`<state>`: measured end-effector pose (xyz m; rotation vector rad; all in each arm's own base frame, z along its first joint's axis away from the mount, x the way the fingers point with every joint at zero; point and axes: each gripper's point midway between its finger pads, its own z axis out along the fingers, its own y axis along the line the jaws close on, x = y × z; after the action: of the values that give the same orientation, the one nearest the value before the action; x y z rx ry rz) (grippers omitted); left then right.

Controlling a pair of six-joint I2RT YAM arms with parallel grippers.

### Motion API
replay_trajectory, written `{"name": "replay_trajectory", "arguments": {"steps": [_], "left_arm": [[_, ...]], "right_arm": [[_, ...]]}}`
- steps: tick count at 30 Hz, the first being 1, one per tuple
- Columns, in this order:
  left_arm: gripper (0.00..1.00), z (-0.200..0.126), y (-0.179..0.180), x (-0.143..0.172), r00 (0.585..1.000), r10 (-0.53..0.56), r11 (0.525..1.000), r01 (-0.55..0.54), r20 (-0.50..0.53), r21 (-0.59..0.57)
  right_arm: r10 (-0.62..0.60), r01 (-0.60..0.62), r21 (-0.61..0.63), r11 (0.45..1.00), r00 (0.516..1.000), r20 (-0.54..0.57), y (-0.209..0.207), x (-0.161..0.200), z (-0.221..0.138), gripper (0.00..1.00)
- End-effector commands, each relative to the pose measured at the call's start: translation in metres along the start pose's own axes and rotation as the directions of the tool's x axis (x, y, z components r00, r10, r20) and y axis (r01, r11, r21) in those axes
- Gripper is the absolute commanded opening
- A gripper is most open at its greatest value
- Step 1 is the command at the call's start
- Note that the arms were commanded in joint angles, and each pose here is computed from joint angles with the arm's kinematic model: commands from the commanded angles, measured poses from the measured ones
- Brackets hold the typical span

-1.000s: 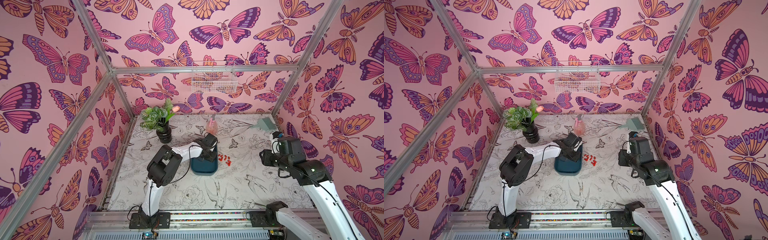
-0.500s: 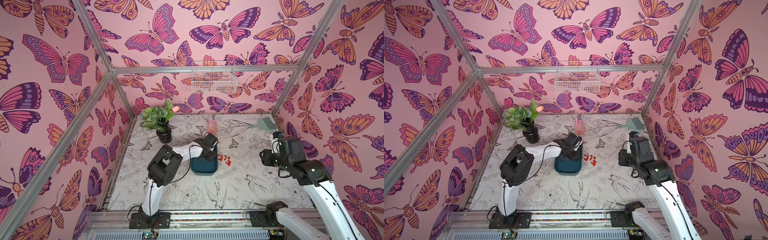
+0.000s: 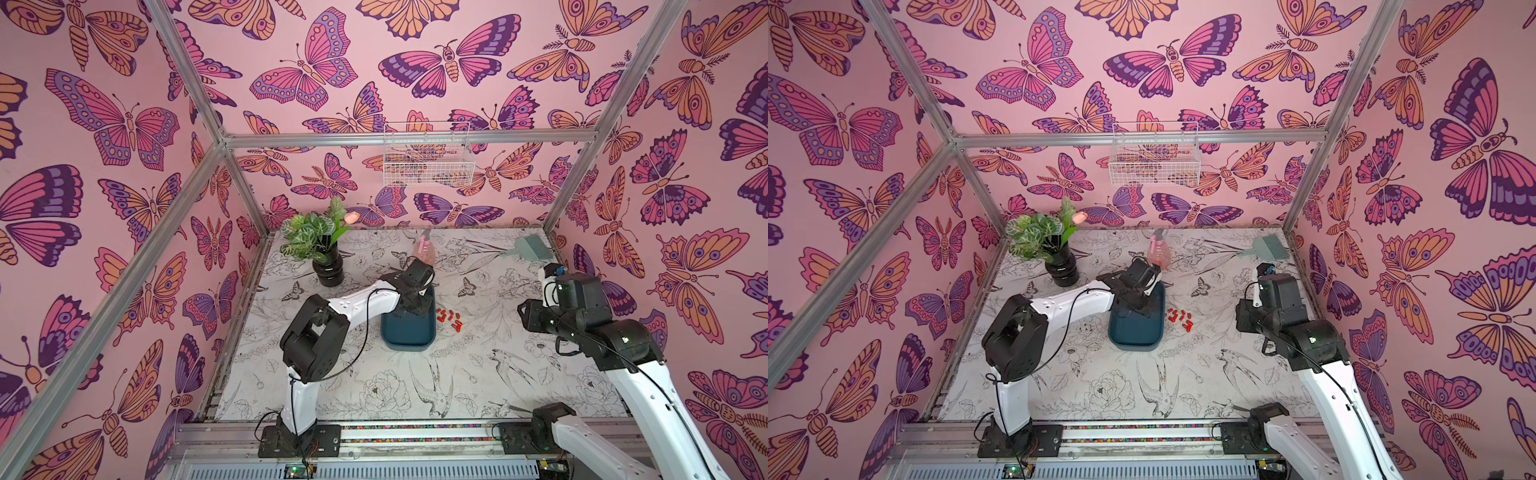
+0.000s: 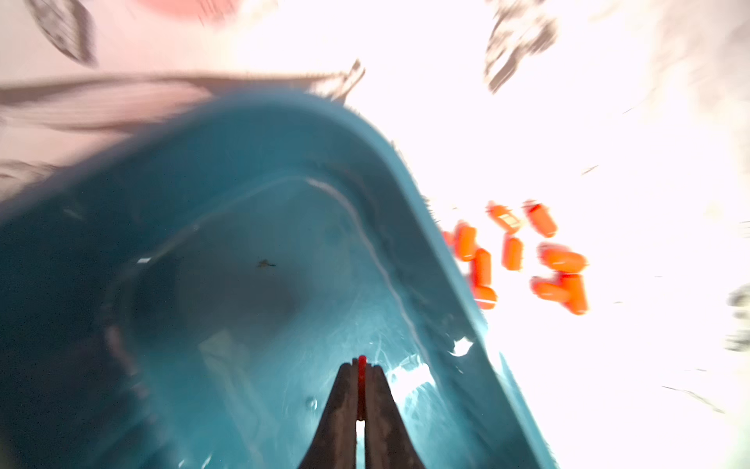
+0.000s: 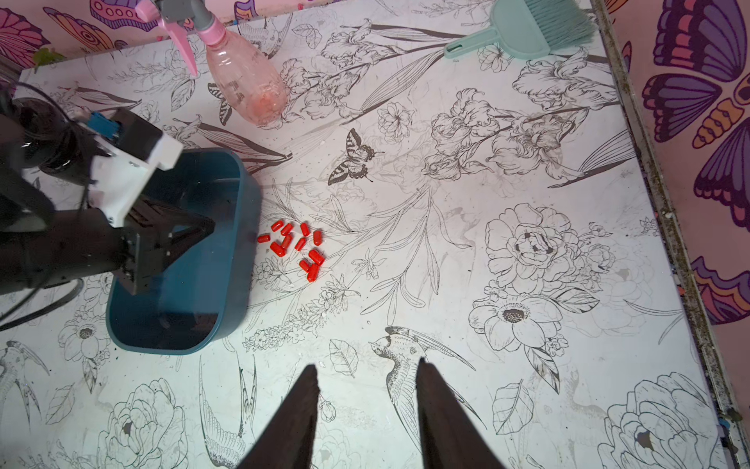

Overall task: Take the screw protection sleeves out of the storage box
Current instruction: Pick up the screw protection sleeve from the storage box, then move the storage box to the center of the board.

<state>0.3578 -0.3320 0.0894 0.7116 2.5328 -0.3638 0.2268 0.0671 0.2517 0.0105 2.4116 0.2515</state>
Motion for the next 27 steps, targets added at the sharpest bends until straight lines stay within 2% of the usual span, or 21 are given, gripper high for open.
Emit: {"name": "replay_trajectory", "arguments": {"steps": [1, 8, 13, 22, 27], "left_arm": [[0.09, -0.024, -0.004, -0.008, 0.999, -0.01, 1.0, 0.01, 0.035, 0.014], [0.1, -0.06, -0.017, -0.023, 0.993, -0.06, 0.995, 0.052, 0.099, 0.084], [0.11, -0.068, -0.037, -0.033, 0.991, -0.067, 0.989, 0.05, 0.12, 0.141], [0.11, -0.047, -0.089, -0.041, 0.994, -0.003, 0.981, -0.017, 0.106, 0.194], [0.11, -0.026, -0.093, -0.034, 0.998, 0.003, 0.982, -0.016, 0.067, 0.188]], "right_arm": [[0.016, -0.017, -0.019, 1.0, 1.0, -0.023, 0.002, 0.007, 0.007, 0.44], [0.046, -0.048, -0.052, 0.997, 0.998, -0.046, 0.004, 0.021, 0.017, 0.44], [0.04, -0.045, -0.07, 0.997, 0.997, -0.065, 0.007, 0.026, 0.022, 0.45], [0.032, -0.037, -0.075, 0.996, 0.997, -0.067, 0.008, 0.027, 0.027, 0.45], [0.031, -0.035, -0.082, 0.996, 0.998, -0.049, 0.008, 0.027, 0.025, 0.46]]}}
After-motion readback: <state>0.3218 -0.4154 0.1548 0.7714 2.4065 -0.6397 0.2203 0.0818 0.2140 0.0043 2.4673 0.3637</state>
